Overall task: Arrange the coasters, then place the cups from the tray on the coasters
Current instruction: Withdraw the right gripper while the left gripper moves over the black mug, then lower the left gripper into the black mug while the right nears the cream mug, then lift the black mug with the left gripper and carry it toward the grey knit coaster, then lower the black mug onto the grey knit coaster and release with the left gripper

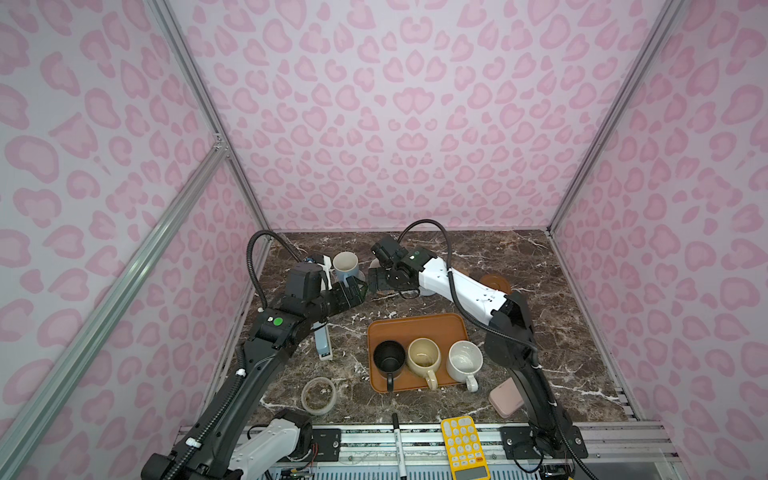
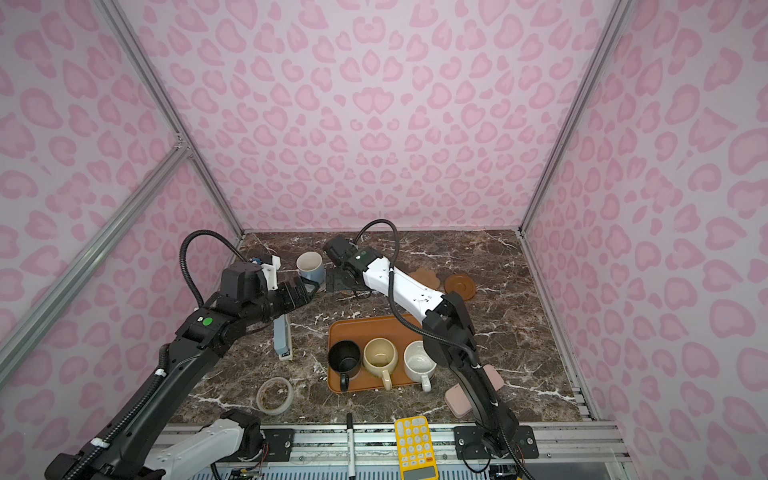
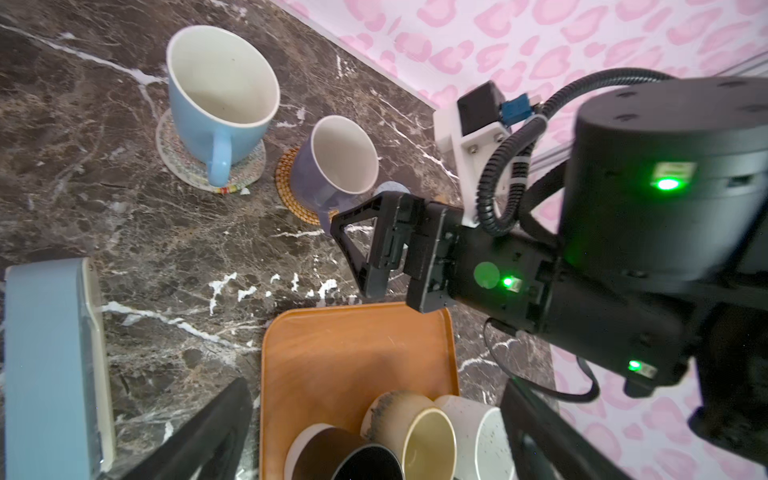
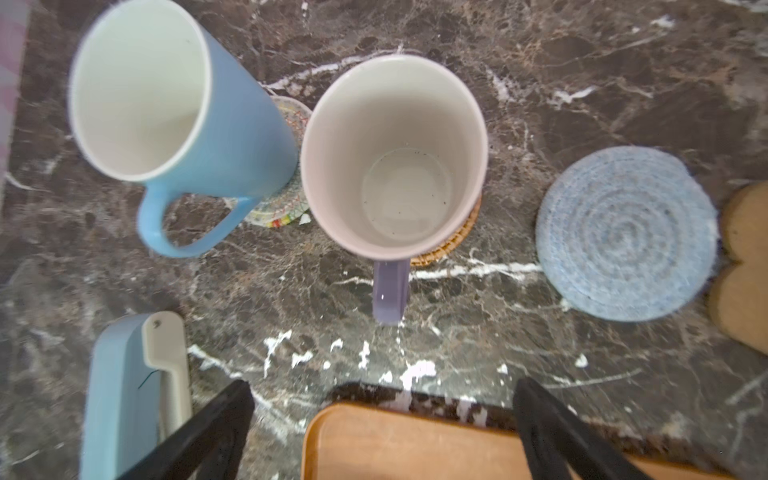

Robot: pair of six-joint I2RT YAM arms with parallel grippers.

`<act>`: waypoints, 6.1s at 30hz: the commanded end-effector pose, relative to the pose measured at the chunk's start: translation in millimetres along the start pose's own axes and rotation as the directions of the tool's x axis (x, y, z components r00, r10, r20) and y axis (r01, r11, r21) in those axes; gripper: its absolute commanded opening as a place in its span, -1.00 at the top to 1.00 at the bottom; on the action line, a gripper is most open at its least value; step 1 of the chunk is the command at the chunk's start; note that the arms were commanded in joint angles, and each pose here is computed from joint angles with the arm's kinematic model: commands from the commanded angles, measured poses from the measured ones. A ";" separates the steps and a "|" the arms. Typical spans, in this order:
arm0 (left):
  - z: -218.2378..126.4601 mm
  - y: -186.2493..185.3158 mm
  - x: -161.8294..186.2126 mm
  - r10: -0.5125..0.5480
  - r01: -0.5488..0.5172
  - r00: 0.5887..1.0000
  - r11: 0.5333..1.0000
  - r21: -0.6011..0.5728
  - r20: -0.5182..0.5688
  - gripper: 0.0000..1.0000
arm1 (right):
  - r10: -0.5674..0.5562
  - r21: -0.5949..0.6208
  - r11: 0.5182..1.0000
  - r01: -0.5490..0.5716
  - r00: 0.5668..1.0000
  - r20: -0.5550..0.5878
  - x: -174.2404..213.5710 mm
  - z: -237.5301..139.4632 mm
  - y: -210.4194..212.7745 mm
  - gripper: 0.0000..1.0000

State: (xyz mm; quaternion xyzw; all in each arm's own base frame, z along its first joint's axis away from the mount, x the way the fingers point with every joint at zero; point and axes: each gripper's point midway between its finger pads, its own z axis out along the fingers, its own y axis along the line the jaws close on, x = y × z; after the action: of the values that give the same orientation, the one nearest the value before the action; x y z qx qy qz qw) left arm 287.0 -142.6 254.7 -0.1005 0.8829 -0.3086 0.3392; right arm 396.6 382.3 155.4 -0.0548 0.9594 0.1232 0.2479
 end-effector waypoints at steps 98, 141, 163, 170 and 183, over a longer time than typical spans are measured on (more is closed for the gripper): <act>29.4 4.9 182.7 0.309 -0.357 0.931 0.879 -0.315 -0.194 0.93 | -0.132 -0.351 0.916 0.196 0.971 0.199 169.2 -158.0 -86.4 -0.86; 210.6 -89.9 58.3 0.336 -0.394 0.917 0.845 -0.361 -0.213 0.98 | 0.262 -0.379 0.914 -0.145 0.924 0.279 59.8 -164.7 -161.9 -0.92; 313.1 -69.2 49.4 0.359 -0.419 0.906 0.833 -0.361 -0.223 0.98 | 0.313 -0.294 0.928 -0.229 0.908 0.279 70.3 -148.5 -212.9 -0.90; 317.3 -50.5 60.6 0.345 -0.425 0.903 0.809 -0.406 -0.257 0.98 | 0.324 -0.292 0.925 -0.242 0.906 0.274 72.2 -146.2 -220.2 -0.89; 302.2 -43.4 56.5 0.295 -0.373 0.926 0.811 -0.451 -0.236 0.98 | 0.318 -0.281 0.929 -0.243 0.911 0.263 77.0 -144.3 -221.6 -0.89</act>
State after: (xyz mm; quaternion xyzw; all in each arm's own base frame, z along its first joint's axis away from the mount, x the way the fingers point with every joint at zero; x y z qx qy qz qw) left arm 450.1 -349.9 72.4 0.0044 0.9555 -0.0225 0.2941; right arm 299.9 127.7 193.6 0.0807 0.8853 0.2834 0.3597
